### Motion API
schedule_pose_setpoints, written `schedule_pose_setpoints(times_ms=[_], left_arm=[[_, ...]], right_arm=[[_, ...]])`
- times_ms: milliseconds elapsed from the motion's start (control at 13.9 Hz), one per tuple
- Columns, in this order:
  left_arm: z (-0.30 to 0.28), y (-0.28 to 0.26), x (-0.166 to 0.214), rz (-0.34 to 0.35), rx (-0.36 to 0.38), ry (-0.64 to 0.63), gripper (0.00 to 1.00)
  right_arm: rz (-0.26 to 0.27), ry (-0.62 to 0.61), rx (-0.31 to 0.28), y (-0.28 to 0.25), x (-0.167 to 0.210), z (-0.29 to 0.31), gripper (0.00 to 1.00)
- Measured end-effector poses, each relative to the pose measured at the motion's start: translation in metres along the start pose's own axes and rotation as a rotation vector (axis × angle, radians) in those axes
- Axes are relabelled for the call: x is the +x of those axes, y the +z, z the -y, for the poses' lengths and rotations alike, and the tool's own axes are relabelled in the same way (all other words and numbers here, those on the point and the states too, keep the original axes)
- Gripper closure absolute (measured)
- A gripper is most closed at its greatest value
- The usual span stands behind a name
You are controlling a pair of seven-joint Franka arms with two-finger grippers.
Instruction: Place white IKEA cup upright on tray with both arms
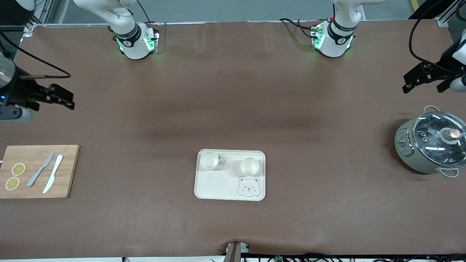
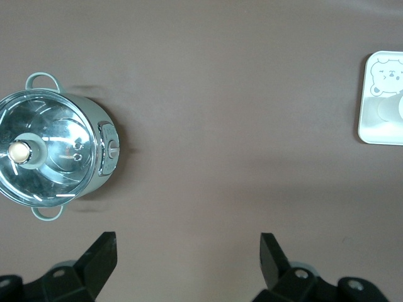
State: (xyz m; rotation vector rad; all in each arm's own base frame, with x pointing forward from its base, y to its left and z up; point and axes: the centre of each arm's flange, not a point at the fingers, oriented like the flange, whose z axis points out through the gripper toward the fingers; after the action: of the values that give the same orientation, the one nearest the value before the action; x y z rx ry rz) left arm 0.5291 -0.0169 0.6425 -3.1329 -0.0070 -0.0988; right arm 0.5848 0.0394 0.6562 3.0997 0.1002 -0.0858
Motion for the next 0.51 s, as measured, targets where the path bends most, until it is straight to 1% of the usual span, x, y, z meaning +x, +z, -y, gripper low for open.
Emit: schedule_pose_setpoints(times_ms=[216,361,505], left_arm=[[0.005,0.002,0.001,0.005,0.000,-0.009,0.00],[0.007,0.007,0.003,0.013,0.000,-0.013,0.00],[0.007,0.012,0.006,0.022,0.000,-0.012,0.00]], right_arm=[[-0.011,-0.075,0.000,-0.020,-0.020,-0.026,0.00],[-0.001,-0.081,0.002,-0.034,-0.037,-0.031,0.00],[0.008,-0.082,0.002,-0.036,-0.051,-0.030,0.00]])
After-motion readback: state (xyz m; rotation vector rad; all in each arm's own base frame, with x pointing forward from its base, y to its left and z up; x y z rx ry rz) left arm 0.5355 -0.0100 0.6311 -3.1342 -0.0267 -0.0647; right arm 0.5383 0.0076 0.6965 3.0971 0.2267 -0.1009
